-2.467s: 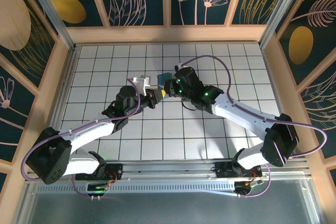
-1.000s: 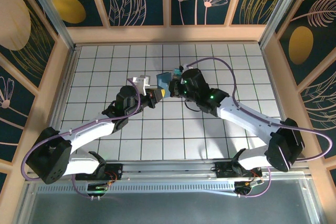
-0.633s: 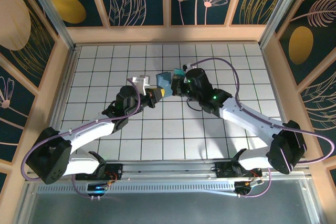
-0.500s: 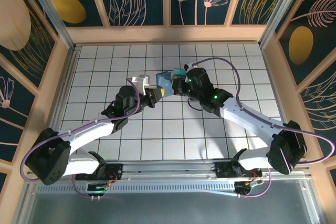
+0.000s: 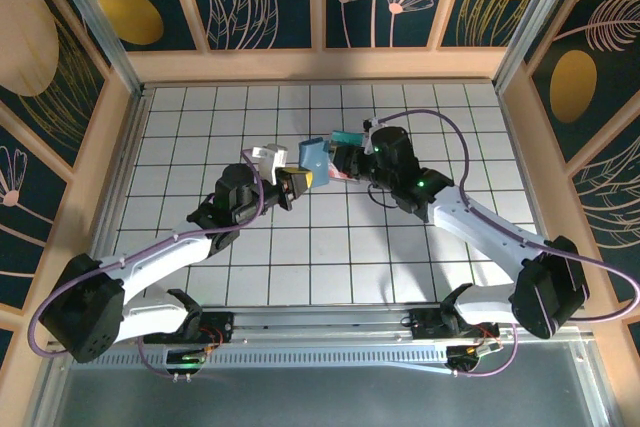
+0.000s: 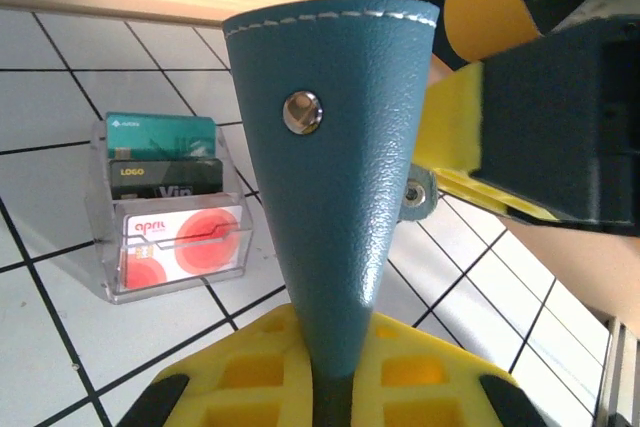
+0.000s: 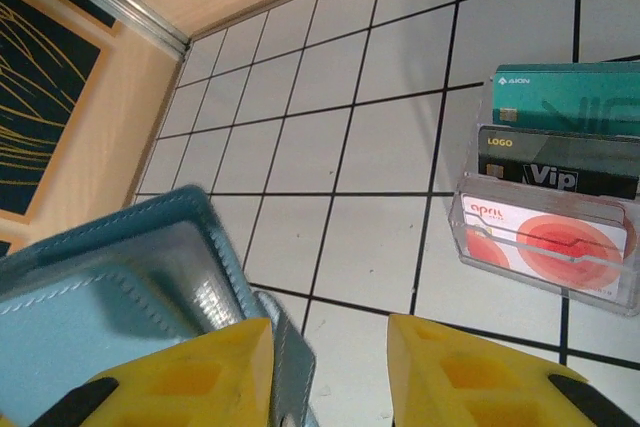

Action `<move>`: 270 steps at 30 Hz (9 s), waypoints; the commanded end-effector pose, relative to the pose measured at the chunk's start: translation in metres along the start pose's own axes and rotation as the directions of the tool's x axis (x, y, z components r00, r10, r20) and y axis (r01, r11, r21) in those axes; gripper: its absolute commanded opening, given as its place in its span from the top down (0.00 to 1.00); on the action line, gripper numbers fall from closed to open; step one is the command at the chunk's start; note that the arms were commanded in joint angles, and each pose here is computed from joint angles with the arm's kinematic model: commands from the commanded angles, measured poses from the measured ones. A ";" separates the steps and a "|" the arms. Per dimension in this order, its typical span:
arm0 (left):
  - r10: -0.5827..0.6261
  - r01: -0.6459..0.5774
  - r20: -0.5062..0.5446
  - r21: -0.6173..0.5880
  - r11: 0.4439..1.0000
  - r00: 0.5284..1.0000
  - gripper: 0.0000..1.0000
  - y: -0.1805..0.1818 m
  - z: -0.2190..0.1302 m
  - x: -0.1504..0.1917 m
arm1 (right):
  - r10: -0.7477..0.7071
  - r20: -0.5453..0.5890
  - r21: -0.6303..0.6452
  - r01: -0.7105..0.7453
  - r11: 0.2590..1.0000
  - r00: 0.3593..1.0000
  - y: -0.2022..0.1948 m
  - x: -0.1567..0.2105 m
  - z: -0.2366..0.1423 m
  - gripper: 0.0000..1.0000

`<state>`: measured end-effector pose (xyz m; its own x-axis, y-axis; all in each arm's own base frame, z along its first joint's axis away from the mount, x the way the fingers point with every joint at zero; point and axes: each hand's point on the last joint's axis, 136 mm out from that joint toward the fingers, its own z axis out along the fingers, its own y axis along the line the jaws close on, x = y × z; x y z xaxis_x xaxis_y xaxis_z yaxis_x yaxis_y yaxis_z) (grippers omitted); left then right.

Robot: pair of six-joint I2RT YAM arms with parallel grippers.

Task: Take the credit cards out of the card holder

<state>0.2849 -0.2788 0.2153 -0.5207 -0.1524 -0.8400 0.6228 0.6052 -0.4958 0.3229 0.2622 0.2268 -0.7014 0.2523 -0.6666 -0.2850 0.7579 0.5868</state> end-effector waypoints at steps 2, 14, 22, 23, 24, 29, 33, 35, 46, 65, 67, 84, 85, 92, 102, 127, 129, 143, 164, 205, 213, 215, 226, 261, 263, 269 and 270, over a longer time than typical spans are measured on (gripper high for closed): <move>0.072 -0.076 0.048 0.080 0.994 0.996 1.00 -0.022 -0.007 -0.016 | -0.038 0.009 -0.119 0.038 0.992 0.999 0.012 -0.008 -0.007 0.56; 0.165 -0.168 0.033 0.144 0.975 0.986 1.00 -0.034 -0.007 -0.012 | -0.113 0.113 -0.158 0.131 0.979 0.987 0.012 -0.026 -0.032 0.45; 0.231 -0.233 0.033 0.209 0.950 0.972 1.00 -0.046 -0.008 -0.011 | -0.147 0.172 -0.194 0.180 0.964 0.974 0.027 -0.035 -0.058 0.15; 0.239 -0.240 0.034 0.214 0.947 0.971 1.00 -0.047 -0.008 -0.011 | -0.151 0.175 -0.207 0.186 0.960 0.973 0.030 -0.035 -0.060 0.12; 0.248 -0.250 0.040 0.218 0.943 0.968 1.00 -0.048 -0.009 -0.012 | -0.165 0.174 -0.235 0.203 0.951 0.971 0.036 -0.035 -0.061 0.11; 0.283 -0.288 0.057 0.221 0.932 0.958 1.00 -0.049 -0.010 -0.013 | -0.205 0.132 -0.289 0.236 0.928 0.970 0.049 -0.030 -0.058 0.12; 0.293 -0.297 0.056 0.254 0.921 0.955 1.00 -0.053 -0.009 -0.011 | -0.245 0.089 -0.336 0.260 0.905 0.966 0.058 -0.018 -0.052 0.12; 0.287 -0.295 0.069 0.268 0.917 0.955 1.00 -0.054 -0.010 -0.012 | -0.259 0.067 -0.353 0.265 0.897 0.964 0.062 -0.012 -0.051 0.11; 0.231 -0.250 0.095 0.353 0.902 0.968 1.00 -0.052 -0.014 -0.024 | -0.295 -0.057 -0.287 0.268 0.920 0.954 0.048 0.016 -0.033 0.06; 0.249 -0.252 0.053 0.319 0.914 0.967 1.00 -0.036 -0.017 -0.008 | -0.222 0.150 -0.195 0.249 0.949 0.963 0.049 -0.027 -0.076 0.01; 0.243 -0.250 0.061 0.312 0.917 0.968 1.00 -0.035 -0.016 -0.011 | -0.228 0.120 -0.207 0.249 0.946 0.966 0.051 -0.019 -0.071 0.01; 0.208 -0.233 0.112 0.317 0.919 0.972 1.00 -0.035 -0.014 -0.031 | -0.252 -0.069 -0.098 0.245 0.965 0.965 0.028 0.024 -0.028 0.14; 0.208 -0.234 0.113 0.317 0.919 0.972 1.00 -0.035 -0.014 -0.031 | -0.251 -0.071 -0.084 0.245 0.966 0.965 0.026 0.024 -0.027 0.17; 0.211 -0.235 0.107 0.332 0.914 0.972 1.00 -0.035 -0.017 -0.031 | -0.233 -0.014 -0.074 0.232 0.970 0.972 0.021 0.012 -0.036 0.41; 0.219 -0.238 0.094 0.402 0.884 0.971 1.00 -0.045 -0.022 -0.029 | -0.228 0.033 -0.267 0.228 0.936 0.973 0.035 0.004 -0.043 0.50; 0.212 -0.208 0.063 0.586 0.783 0.975 1.00 -0.081 -0.035 -0.037 | -0.298 0.117 -0.646 0.301 0.701 0.947 0.063 0.025 -0.077 0.70; 0.214 -0.211 0.065 0.590 0.780 0.975 1.00 -0.082 -0.037 -0.037 | -0.300 0.116 -0.649 0.301 0.699 0.947 0.063 0.026 -0.077 0.70; 0.197 -0.195 0.063 0.600 0.776 0.978 1.00 -0.083 -0.038 -0.035 | -0.324 0.104 -0.726 0.294 0.622 0.940 0.080 0.038 -0.075 0.92; 0.061 -0.051 -0.004 0.491 0.869 0.998 0.47 -0.060 -0.019 -0.038 | -0.288 0.117 -0.573 0.301 0.762 0.950 0.069 0.016 -0.079 1.00; -0.071 0.077 -0.032 0.307 0.949 0.997 0.01 -0.025 0.032 -0.032 | -0.209 0.002 -0.330 0.198 0.923 0.978 0.053 0.004 -0.042 1.00; -0.083 0.086 -0.026 0.230 0.969 0.996 0.05 -0.013 0.033 -0.032 | -0.202 0.019 -0.341 0.196 0.920 0.979 0.055 0.003 -0.047 1.00; -0.084 0.089 -0.032 0.219 0.972 0.996 0.08 -0.011 0.034 -0.031 | -0.202 0.020 -0.340 0.197 0.920 0.979 0.055 0.004 -0.047 1.00; -0.067 0.069 -0.015 0.266 0.962 0.998 0.33 -0.022 0.028 -0.037 | -0.200 0.023 -0.337 0.196 0.921 0.980 0.054 0.005 -0.047 1.00; -0.001 -0.004 0.013 0.331 0.944 1.000 0.29 -0.043 0.014 -0.047 | -0.200 0.036 -0.376 0.199 0.905 0.979 0.062 0.003 -0.049 1.00; 0.001 -0.005 0.012 0.330 0.944 1.000 0.29 -0.042 0.013 -0.046 | -0.200 0.037 -0.377 0.199 0.905 0.979 0.062 0.002 -0.048 1.00; 0.001 -0.006 0.016 0.332 0.943 1.000 0.38 -0.043 0.012 -0.048 | -0.213 0.025 -0.400 0.204 0.893 0.977 0.064 0.007 -0.047 1.00; 0.000 -0.005 0.017 0.333 0.943 1.000 0.38 -0.044 0.012 -0.048 | -0.218 0.022 -0.405 0.208 0.890 0.976 0.064 0.008 -0.047 1.00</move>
<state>0.3014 -0.3038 0.2448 -0.5707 -0.1555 -0.8063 0.7186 0.3806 -0.5820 0.2748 0.2783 0.2723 -0.6243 0.0942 -0.7755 -0.6264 0.5327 0.5690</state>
